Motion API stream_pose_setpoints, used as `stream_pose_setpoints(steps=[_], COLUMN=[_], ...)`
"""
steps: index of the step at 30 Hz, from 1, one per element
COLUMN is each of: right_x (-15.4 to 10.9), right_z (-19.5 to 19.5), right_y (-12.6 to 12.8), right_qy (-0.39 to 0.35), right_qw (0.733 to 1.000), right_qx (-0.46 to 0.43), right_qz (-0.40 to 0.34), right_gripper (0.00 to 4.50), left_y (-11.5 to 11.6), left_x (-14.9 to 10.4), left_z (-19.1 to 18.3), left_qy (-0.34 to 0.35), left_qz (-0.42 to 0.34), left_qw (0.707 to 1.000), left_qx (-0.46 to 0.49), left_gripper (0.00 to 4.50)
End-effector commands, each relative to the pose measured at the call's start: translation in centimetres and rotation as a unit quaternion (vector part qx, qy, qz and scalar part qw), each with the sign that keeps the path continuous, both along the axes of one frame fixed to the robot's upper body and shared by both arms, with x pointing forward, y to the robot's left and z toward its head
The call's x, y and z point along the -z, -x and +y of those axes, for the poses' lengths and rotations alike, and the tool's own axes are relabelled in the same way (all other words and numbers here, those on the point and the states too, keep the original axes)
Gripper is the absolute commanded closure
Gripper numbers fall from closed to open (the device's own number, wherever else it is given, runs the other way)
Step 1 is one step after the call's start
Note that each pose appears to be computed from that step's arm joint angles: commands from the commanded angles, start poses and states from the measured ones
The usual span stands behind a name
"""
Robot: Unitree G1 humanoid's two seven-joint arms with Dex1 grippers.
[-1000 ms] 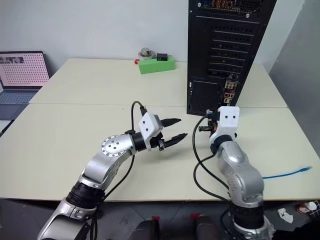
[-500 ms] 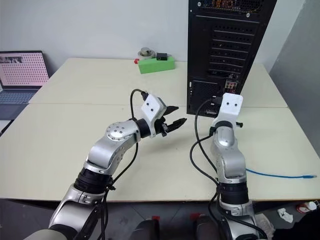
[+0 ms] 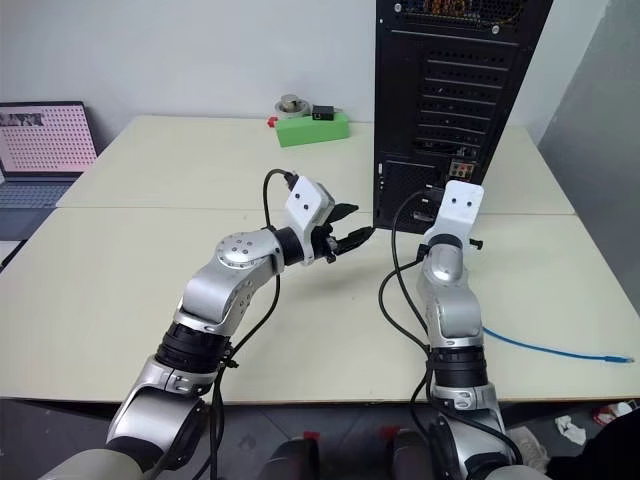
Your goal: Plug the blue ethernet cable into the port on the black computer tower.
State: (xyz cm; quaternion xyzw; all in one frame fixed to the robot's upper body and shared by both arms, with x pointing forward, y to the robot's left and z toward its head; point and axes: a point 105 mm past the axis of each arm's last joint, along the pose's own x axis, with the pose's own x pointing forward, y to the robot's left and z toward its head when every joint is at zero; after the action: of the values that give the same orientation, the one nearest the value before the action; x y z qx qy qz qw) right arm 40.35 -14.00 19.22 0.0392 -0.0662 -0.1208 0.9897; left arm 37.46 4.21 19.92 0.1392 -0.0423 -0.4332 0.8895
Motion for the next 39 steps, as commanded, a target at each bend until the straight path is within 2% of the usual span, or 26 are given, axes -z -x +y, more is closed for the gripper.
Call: stream_pose_setpoints(steps=[1,39], right_x=[-1.7,-2.3], right_z=[-0.1,-0.6], right_y=[0.0,-0.6], right_qy=[-0.005,0.011], right_qw=[0.999,0.999], right_qx=[0.004,0.013], right_qz=[-0.034,-0.051], right_gripper=[4.5,4.5], left_y=[-0.1,0.2], left_x=[-1.9,-1.5], left_z=[0.0,0.2], left_qy=[0.005,-0.006], left_qz=[-0.038,-0.043], left_qw=[0.999,0.999], left_qx=[0.003,0.003], left_gripper=[1.59,1.59])
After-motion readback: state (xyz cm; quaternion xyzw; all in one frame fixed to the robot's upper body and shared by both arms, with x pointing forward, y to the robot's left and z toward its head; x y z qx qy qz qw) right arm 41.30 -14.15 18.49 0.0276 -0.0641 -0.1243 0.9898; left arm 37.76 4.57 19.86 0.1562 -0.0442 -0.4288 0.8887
